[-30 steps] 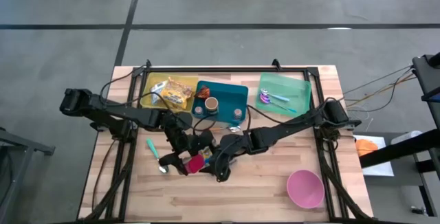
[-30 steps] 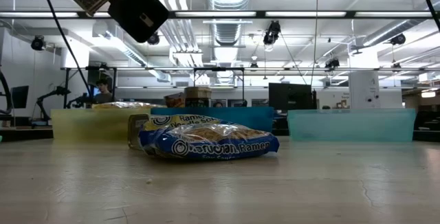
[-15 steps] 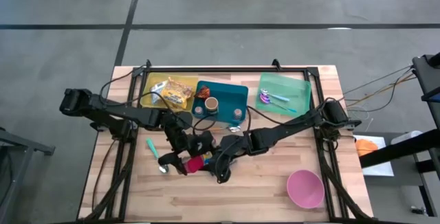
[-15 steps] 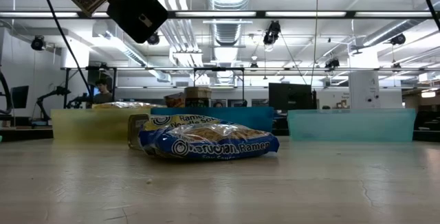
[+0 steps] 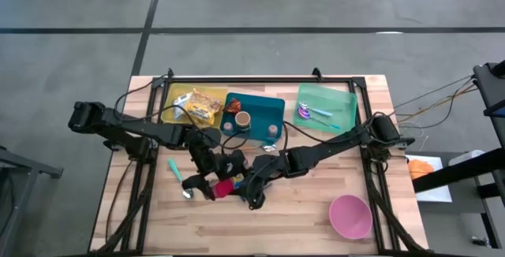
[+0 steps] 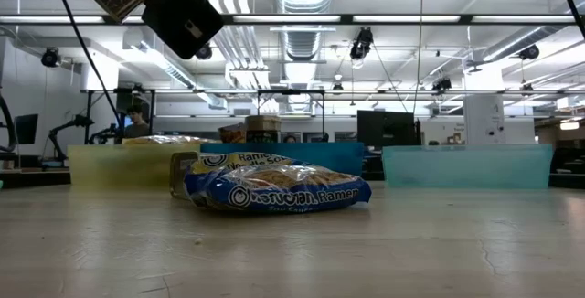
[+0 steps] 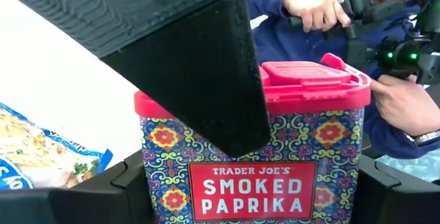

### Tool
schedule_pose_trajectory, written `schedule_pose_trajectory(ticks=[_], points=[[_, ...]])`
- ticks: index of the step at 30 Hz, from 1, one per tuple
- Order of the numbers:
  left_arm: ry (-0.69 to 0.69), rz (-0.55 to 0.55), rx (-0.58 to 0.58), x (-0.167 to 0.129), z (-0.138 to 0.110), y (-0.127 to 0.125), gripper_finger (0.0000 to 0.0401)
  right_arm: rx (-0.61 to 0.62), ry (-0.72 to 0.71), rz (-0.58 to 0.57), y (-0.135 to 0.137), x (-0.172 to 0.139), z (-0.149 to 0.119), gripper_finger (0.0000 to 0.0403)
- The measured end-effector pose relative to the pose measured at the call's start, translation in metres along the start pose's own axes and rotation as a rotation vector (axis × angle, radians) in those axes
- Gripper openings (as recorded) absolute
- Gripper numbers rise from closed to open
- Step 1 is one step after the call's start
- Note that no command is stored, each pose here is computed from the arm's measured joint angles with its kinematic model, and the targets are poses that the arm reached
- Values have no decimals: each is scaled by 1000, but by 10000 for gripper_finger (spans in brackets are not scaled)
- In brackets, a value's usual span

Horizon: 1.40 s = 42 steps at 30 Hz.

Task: Pick & Place Food Item
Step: Put the left red seasoning into the blue bin

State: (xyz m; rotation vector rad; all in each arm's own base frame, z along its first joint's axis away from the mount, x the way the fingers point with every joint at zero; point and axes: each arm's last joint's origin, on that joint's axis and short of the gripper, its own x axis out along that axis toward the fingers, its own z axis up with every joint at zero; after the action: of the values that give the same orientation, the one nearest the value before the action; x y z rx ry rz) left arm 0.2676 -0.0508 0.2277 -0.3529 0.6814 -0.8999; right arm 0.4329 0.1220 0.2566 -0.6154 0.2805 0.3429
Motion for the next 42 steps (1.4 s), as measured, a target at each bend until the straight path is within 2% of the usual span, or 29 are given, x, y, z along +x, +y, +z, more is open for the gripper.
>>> schedule_pose_trajectory(ticks=[2, 5, 7, 14, 17, 20, 29, 37, 42], points=[[-1, 8, -22, 0, 0, 0, 301, 4, 3, 2, 0, 0, 0, 218], [-3, 18, -64, 0, 0, 1, 364, 5, 6, 8, 0, 0, -1, 215], [-6, 25, -76, 0, 0, 1, 383, 5, 11, 11, 1, 0, -1, 215], [-7, 34, -127, 0, 0, 1, 317, 33, 24, 15, 1, 0, -2, 215], [-5, 25, -147, 0, 0, 1, 305, 42, 24, 15, 1, 0, -2, 215], [5, 29, -179, 0, -1, 1, 314, 45, 30, 16, 1, -1, -2, 214], [30, 21, -242, 0, -4, 1, 393, 75, 44, 31, 2, -3, -1, 214], [62, 44, -288, -4, -9, -2, 387, 105, 54, 35, 3, -4, -2, 214], [57, 109, -295, -15, -10, -12, 387, 168, 56, 31, 2, -4, -2, 214]])
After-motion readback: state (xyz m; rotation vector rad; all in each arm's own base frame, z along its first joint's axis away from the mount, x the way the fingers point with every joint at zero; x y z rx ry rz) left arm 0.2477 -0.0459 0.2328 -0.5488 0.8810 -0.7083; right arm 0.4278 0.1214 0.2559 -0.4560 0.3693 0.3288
